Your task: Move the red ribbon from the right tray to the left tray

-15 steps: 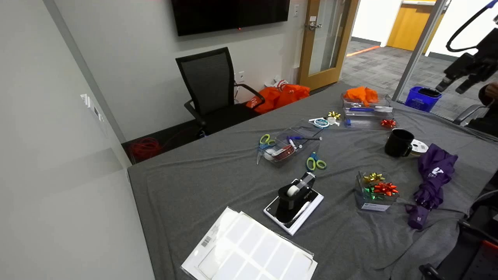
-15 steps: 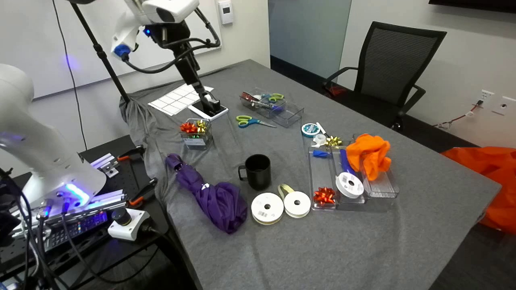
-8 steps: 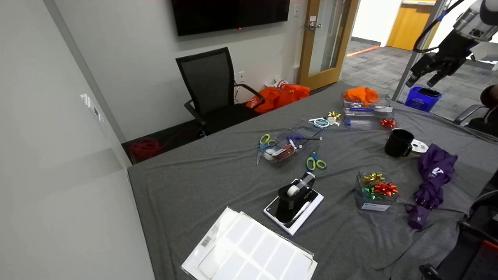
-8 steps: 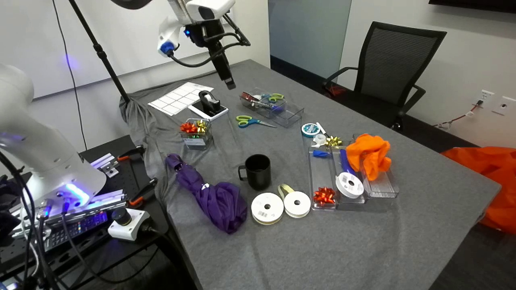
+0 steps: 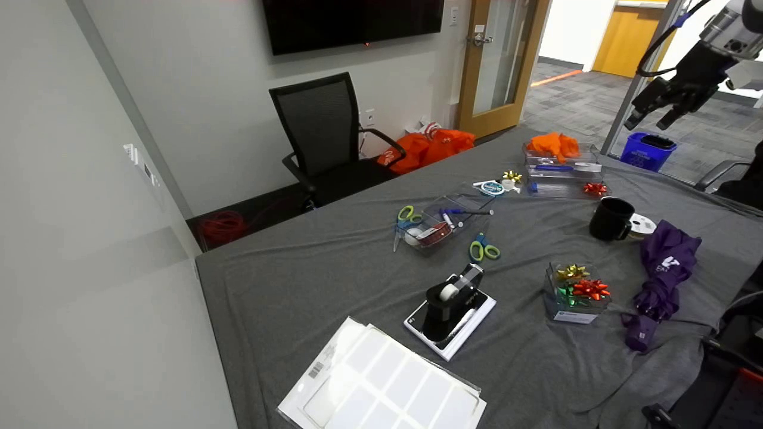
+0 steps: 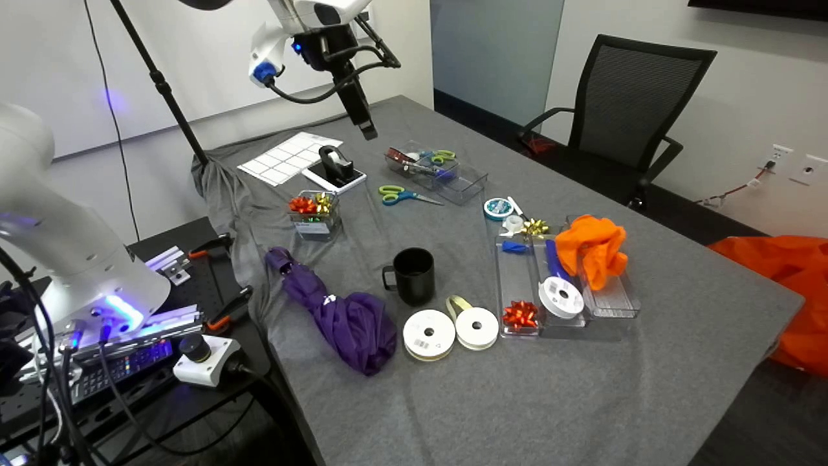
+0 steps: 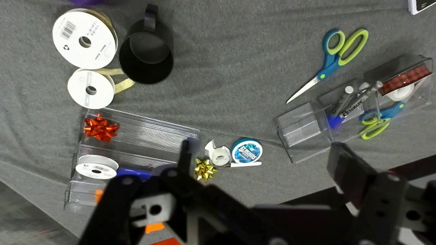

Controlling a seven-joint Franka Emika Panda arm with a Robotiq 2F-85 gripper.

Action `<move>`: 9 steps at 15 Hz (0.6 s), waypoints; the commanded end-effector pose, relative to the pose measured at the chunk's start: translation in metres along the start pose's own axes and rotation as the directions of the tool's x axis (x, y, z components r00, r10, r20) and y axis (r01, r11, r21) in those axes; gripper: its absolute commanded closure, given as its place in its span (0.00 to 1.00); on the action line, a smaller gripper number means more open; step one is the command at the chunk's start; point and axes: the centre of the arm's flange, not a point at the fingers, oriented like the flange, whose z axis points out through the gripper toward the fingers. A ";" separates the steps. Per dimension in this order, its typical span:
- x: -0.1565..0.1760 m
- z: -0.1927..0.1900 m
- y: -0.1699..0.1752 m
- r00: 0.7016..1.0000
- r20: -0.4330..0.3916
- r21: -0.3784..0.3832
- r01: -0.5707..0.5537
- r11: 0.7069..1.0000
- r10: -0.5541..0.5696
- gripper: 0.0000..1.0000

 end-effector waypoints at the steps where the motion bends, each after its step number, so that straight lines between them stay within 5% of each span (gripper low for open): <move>1: 0.010 0.001 0.003 0.999 -0.012 0.028 -0.038 0.999 0.038 0.00; 9: 0.089 0.022 0.054 0.942 -0.094 0.103 -0.314 0.944 0.324 0.00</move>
